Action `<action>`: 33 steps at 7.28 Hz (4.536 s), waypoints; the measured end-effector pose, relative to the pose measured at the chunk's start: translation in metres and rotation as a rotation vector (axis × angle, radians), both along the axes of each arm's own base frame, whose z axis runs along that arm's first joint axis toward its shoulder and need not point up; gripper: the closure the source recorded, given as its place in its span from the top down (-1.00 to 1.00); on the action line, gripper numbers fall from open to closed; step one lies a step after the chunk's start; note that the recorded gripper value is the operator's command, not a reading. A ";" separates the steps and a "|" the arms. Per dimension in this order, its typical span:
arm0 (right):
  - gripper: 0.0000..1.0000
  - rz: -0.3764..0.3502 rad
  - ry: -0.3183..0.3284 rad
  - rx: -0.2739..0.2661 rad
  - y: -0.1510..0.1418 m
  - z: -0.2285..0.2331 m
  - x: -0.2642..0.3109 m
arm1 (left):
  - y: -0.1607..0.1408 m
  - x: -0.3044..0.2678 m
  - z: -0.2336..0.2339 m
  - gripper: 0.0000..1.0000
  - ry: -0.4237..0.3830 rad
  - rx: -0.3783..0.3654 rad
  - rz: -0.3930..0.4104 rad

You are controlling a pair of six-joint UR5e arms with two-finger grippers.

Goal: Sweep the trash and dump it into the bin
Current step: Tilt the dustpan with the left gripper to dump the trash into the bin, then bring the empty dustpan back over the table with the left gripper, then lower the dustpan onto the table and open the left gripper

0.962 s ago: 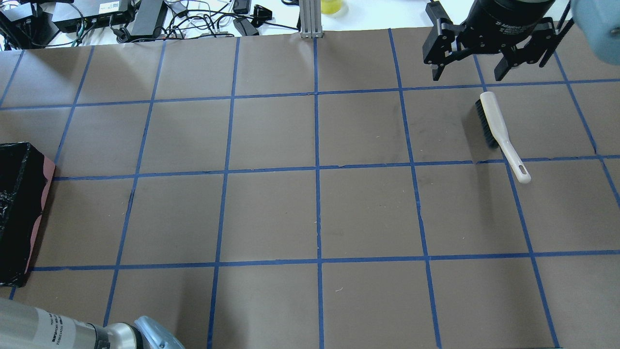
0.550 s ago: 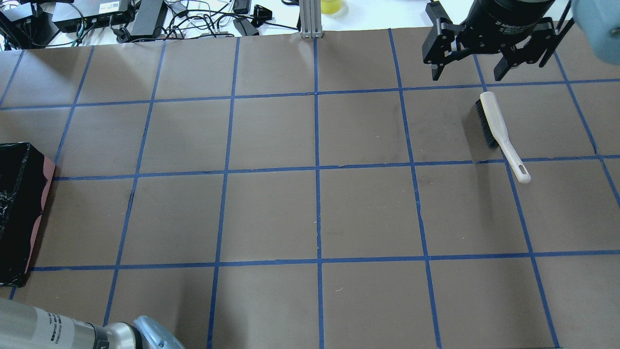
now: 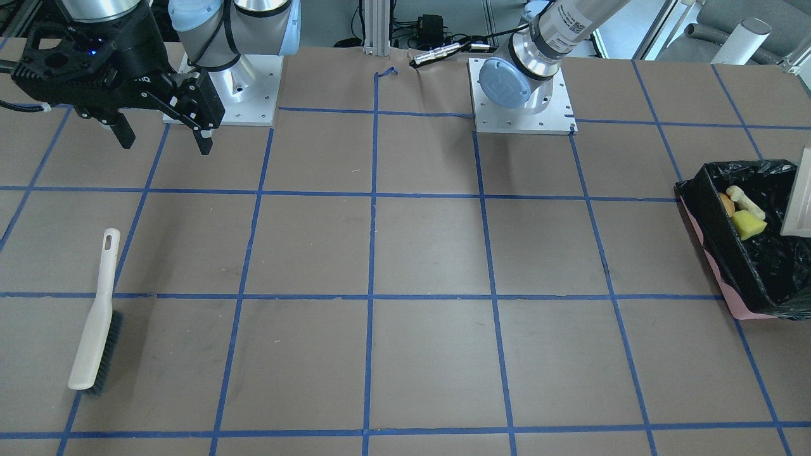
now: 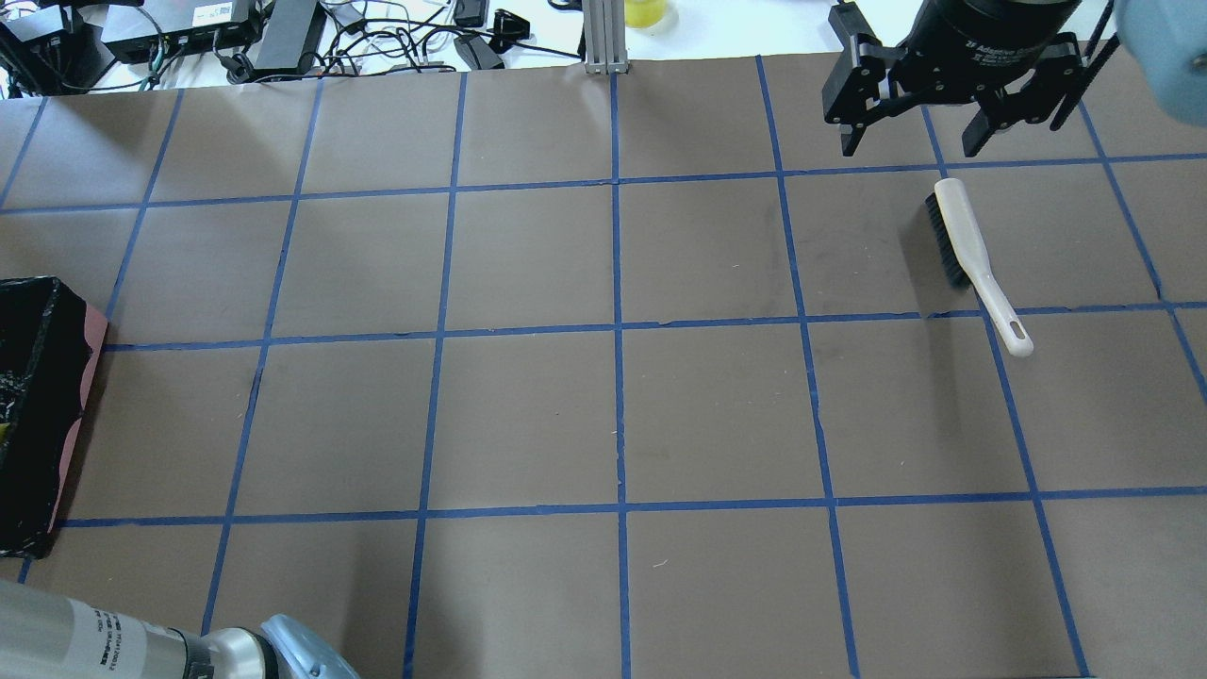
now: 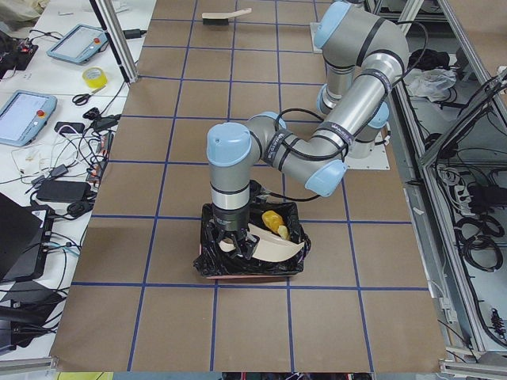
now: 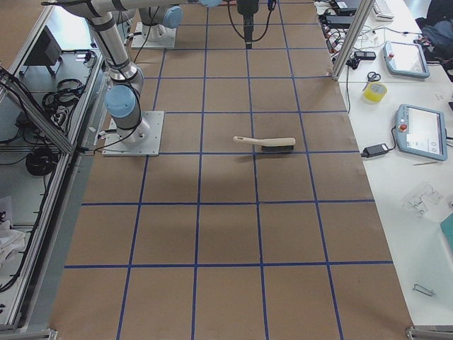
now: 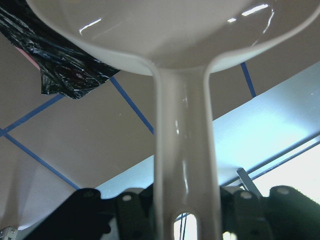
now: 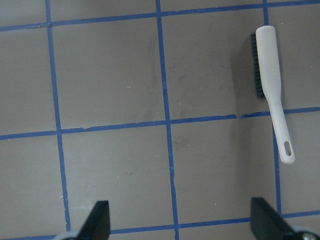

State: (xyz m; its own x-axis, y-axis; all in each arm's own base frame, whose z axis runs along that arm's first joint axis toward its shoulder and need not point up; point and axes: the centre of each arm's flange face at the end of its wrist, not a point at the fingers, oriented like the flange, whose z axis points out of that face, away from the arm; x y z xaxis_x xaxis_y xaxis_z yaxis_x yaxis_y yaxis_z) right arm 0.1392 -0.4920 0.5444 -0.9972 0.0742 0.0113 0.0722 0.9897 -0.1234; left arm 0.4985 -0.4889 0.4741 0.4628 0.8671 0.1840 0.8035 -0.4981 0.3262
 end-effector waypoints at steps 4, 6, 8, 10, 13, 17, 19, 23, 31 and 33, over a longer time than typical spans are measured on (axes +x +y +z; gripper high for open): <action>1.00 0.002 0.001 0.000 0.000 0.000 0.000 | -0.001 -0.031 -0.007 -1.00 0.250 -0.004 0.040; 1.00 0.000 0.000 0.000 0.000 0.000 0.000 | -0.019 -0.068 0.003 -1.00 0.369 -0.007 0.133; 1.00 -0.001 0.000 -0.001 0.000 0.000 0.000 | -0.059 -0.130 0.001 -1.00 0.441 -0.002 0.212; 1.00 0.000 0.000 0.000 0.001 0.000 0.000 | -0.106 -0.207 -0.008 -1.00 0.451 0.016 0.270; 1.00 0.000 0.001 -0.003 0.001 0.001 0.000 | -0.181 -0.347 -0.068 -1.00 0.443 0.035 0.427; 1.00 -0.001 0.000 -0.007 0.003 0.003 0.000 | -0.226 -0.471 -0.136 -1.00 0.438 0.042 0.562; 1.00 -0.001 0.000 -0.006 0.003 0.003 0.000 | -0.230 -0.475 -0.169 -1.00 0.488 0.049 0.568; 1.00 -0.001 -0.002 -0.006 0.003 0.003 0.001 | -0.211 -0.461 -0.196 -1.00 0.500 0.047 0.514; 1.00 -0.002 0.000 -0.002 0.011 0.001 0.000 | -0.209 -0.455 -0.210 -0.66 0.506 0.036 0.523; 1.00 -0.003 0.000 -0.003 0.011 0.001 0.000 | -0.207 -0.451 -0.211 -0.67 0.509 0.035 0.527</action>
